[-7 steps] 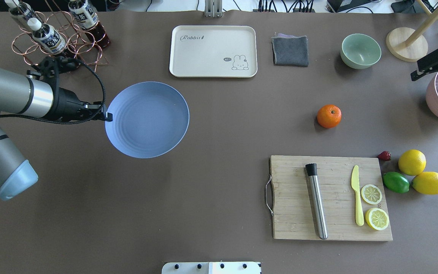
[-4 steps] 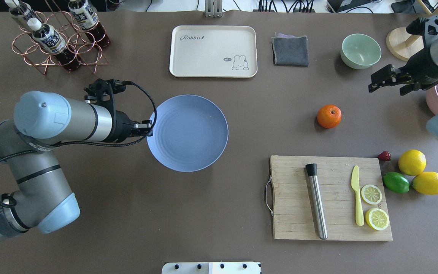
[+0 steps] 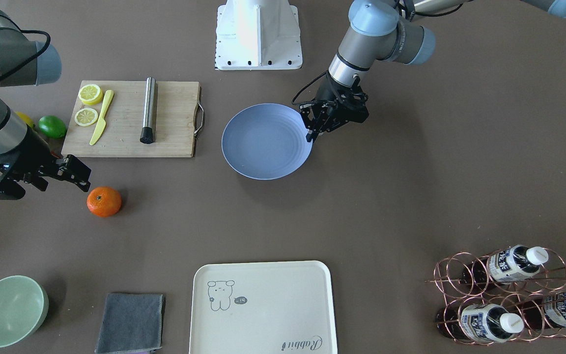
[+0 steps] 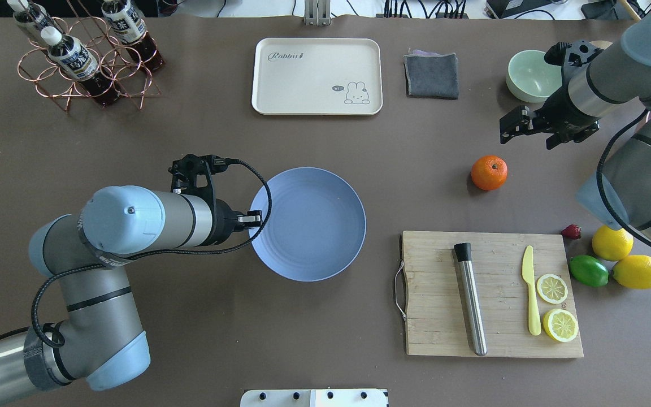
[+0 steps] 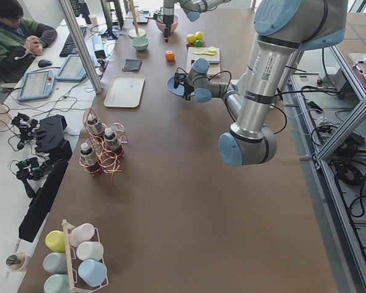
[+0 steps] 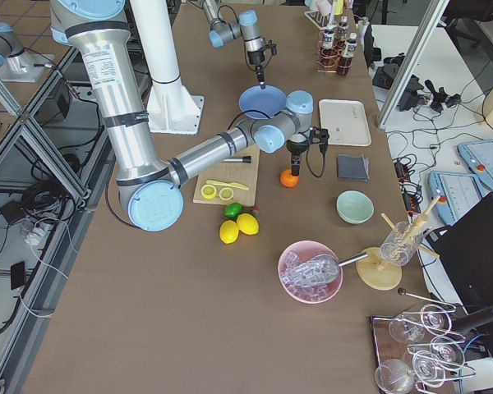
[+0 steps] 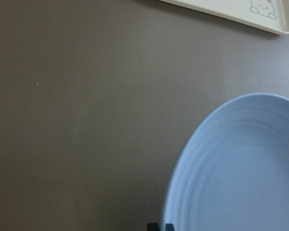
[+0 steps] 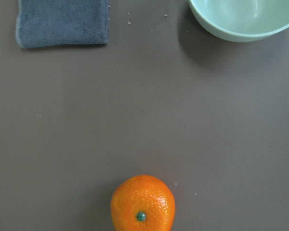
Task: Pick orange to plate
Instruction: 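Move the right gripper down over the orange while the left gripper holds the plate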
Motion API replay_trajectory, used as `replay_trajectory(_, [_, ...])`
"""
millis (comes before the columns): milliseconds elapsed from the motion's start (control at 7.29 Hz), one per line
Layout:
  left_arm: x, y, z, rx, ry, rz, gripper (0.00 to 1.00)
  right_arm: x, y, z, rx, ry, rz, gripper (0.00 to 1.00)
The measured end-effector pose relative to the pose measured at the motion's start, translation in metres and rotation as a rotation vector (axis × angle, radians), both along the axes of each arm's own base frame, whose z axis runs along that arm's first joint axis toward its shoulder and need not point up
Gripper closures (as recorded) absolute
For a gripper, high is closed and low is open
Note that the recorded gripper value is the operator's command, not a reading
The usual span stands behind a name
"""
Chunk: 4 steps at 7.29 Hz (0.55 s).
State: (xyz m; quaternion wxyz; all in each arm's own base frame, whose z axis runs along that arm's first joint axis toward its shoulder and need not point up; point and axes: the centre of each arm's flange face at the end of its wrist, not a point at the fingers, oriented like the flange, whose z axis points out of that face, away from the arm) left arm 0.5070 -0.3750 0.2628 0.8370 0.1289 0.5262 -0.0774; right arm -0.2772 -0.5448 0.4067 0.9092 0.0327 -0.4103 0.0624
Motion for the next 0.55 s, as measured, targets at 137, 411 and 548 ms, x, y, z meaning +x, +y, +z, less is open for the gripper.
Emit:
replay_trajectory(137, [0.015,0.005,-0.002,-0.002,-0.015,-0.009,1.00,-0.006,-0.003,0.005,0.001,0.002,0.000,0.00])
replay_trajectory(411, [0.029,0.009,0.001,0.000,-0.035,-0.018,0.02,-0.016,-0.008,0.015,0.000,0.005,0.004,0.00])
replay_trajectory(548, [0.028,0.006,0.001,0.004,-0.035,-0.023,0.02,-0.023,-0.008,0.016,-0.004,0.009,0.007,0.00])
